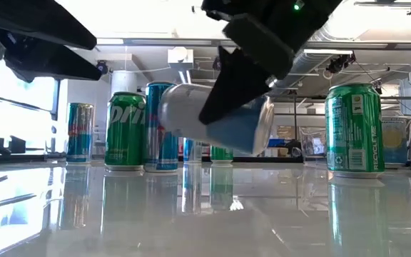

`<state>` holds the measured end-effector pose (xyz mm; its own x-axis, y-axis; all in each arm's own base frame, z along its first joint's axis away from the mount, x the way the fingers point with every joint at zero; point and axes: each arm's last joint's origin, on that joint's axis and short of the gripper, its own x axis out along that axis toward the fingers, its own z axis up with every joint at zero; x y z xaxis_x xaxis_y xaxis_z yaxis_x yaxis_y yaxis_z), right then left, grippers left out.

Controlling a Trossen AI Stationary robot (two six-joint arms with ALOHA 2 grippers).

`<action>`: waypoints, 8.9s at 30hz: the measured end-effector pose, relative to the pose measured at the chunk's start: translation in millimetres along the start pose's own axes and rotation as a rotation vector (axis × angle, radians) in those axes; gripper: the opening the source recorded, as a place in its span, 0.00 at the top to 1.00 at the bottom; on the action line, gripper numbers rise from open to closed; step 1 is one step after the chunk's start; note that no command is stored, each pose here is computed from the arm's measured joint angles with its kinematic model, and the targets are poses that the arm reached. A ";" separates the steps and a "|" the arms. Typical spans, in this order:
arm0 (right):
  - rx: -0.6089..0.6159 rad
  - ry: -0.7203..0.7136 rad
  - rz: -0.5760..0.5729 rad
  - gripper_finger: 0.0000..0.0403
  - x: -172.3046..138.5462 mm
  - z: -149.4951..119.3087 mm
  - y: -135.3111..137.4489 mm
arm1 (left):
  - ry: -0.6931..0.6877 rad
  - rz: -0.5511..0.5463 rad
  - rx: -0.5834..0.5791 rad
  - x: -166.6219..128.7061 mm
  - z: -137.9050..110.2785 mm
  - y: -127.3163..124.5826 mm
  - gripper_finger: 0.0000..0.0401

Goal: Sort soda cans
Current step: Put the blue soda can into the top right transparent bin

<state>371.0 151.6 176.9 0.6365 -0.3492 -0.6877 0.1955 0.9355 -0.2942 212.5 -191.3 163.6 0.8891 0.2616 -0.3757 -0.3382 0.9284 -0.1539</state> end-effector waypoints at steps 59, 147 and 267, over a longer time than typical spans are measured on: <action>0.193 -0.787 0.435 0.23 19.9 -25.7 -25.2 | 0.065 -0.236 0.064 -24.8 77.9 21.7 0.27; 0.288 -0.677 0.694 0.23 43.0 -15.7 -55.8 | 0.015 -0.363 1.030 40.0 80.5 44.4 0.16; 0.023 -0.667 0.336 0.12 -78.8 23.5 -13.6 | 0.168 0.063 0.020 23.7 -6.1 -22.4 0.09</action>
<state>335.7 167.7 250.7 0.9808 0.0547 -0.1870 -0.0781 0.9897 -0.1202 239.2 -207.5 152.5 0.8019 0.2732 -0.5314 -0.3837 0.9172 -0.1074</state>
